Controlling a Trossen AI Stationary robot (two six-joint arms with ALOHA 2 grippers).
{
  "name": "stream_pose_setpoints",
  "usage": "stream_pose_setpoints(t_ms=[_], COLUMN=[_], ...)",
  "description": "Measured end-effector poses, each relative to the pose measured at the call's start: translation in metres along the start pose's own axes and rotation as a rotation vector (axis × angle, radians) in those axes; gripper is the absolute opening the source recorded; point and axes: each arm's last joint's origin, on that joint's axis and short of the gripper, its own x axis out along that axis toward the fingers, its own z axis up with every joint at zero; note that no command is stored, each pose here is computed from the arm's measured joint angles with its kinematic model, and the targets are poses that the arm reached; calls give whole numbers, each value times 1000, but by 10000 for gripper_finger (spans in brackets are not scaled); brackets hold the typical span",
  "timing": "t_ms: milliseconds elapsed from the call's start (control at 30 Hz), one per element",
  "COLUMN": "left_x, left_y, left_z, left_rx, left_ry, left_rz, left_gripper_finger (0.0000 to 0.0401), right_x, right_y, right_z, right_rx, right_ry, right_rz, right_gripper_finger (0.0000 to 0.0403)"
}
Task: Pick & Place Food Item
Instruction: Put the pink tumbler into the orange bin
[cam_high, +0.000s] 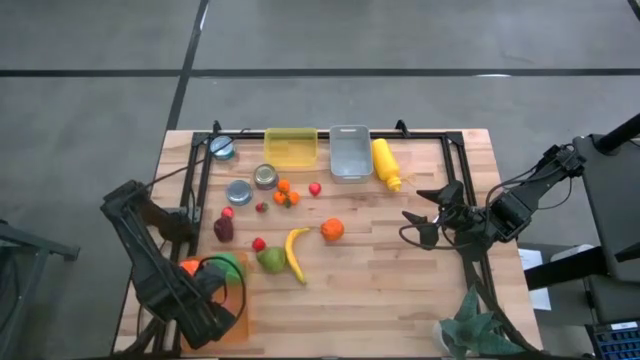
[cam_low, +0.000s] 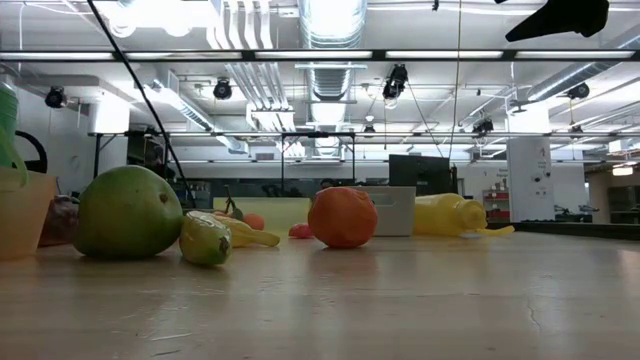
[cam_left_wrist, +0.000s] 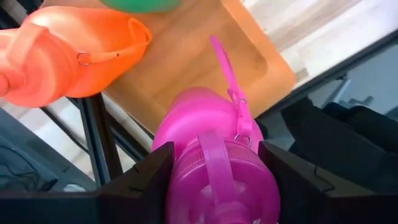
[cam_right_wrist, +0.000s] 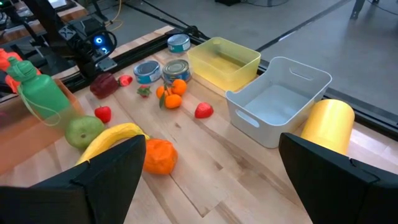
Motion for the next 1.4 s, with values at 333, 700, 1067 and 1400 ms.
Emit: stream_pose_setpoints(t_ms=[333,700,1067,1400], left_x=[12,25,33,53], left_y=[2,0,4,10], left_z=[-5,-32,-52,-62], left_rx=[17,-14,-45,-66], left_ry=[-111,-154,-186,-232], left_rz=[8,-31,-47,-47], left_gripper_finger=[212,212,212,212], right_x=[0,0,0,0], right_y=[0,0,0,0], right_z=[0,0,0,0], right_rx=[0,0,0,0], right_ry=[0,0,0,0], right_rz=[1,1,0,0], right_gripper_finger=[364,364,364,364])
